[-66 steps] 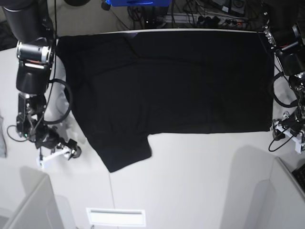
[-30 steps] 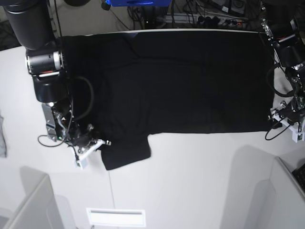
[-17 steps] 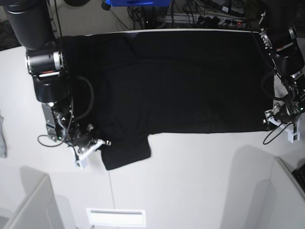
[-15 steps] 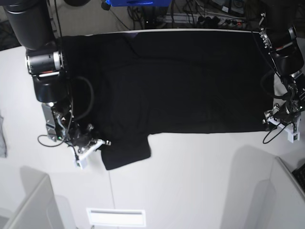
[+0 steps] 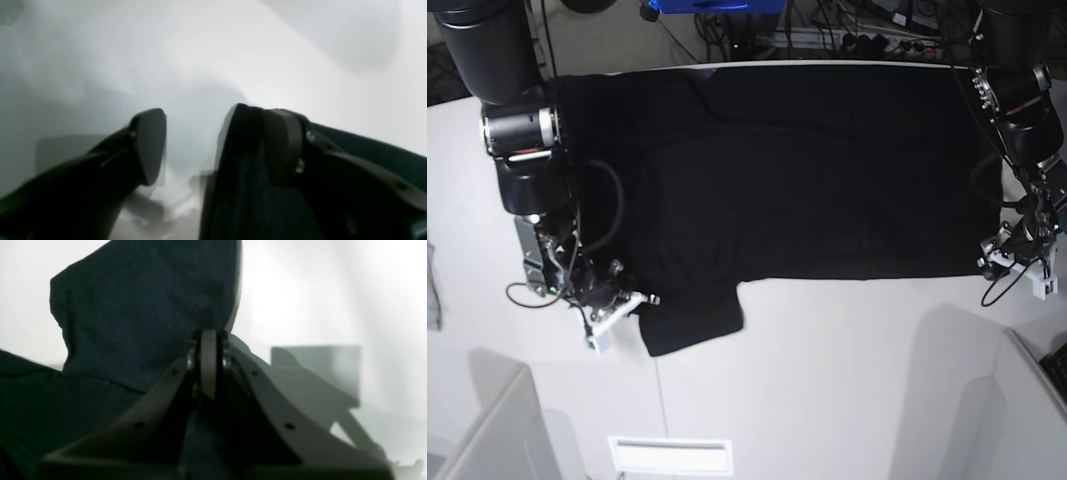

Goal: Fold the T-shirt properly
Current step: 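Close both grippers on the hem corners, then lift the hem with both grippers and fold it toward the collar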

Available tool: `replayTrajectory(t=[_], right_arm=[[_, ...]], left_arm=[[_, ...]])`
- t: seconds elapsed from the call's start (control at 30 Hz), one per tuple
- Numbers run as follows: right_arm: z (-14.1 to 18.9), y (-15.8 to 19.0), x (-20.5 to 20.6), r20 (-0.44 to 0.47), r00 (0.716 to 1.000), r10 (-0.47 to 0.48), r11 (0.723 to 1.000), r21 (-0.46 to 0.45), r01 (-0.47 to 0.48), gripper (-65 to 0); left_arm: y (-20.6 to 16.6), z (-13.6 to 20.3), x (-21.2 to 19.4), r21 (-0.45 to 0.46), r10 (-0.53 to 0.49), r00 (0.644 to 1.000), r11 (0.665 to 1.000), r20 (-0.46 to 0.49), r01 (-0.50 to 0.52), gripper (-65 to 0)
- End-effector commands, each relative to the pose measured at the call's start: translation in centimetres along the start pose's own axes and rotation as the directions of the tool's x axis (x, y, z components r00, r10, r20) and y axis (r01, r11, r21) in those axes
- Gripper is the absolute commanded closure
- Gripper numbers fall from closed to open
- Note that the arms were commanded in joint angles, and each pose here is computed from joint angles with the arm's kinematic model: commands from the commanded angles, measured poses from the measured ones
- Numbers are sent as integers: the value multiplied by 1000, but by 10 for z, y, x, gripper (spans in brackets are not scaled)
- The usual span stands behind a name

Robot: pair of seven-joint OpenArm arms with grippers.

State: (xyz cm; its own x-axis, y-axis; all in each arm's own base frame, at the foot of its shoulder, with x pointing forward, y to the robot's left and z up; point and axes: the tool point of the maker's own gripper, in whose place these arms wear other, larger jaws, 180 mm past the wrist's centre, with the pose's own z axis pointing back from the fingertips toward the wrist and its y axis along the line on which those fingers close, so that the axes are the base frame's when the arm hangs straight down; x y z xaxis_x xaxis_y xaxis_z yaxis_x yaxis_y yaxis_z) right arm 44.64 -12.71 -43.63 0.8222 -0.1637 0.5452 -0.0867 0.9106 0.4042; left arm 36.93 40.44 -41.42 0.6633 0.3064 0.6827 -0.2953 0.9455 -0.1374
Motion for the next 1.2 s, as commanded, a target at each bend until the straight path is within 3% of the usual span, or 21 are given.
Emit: replayTrajectory(t=[0.0,0.23,0.47,0.53,0.67,0.7,0.97,1.17], right_arm=[[5,3,23,41,999,12,1000,1,-12,0],[5,3,22,39,999,14,1000,1,-14,0],[5,1,22,38,999,14,1000,-2,-14,0],[6,1,22,40,999,11,1000,-2,-11,0],[5,-3,17,37,999,5,1000,-7,-4,0],[5,-3,17,37,999,5,1000,-7,-4,0],[14,-6,25,102,994,27,1000,-7,-27,0],[33,2,43,213,977,8,999,29,-15,0]], left_arm=[[-2,1,8,-7,-5,1000,1000,5,5,-439],[-18,-6,-6,-31,-84,995,996,-47,82,-434],[-17,-6,-7,-27,-85,995,996,-51,84,-418],[-19,-6,-7,-31,-84,995,996,-51,82,-339],[-22,-8,-12,-37,-76,996,997,-56,74,-43],[-21,-8,-12,-35,-77,995,997,-56,75,0],[-23,-7,-4,-41,-78,996,996,-37,77,0],[-33,9,16,-43,-161,986,986,47,163,0]])
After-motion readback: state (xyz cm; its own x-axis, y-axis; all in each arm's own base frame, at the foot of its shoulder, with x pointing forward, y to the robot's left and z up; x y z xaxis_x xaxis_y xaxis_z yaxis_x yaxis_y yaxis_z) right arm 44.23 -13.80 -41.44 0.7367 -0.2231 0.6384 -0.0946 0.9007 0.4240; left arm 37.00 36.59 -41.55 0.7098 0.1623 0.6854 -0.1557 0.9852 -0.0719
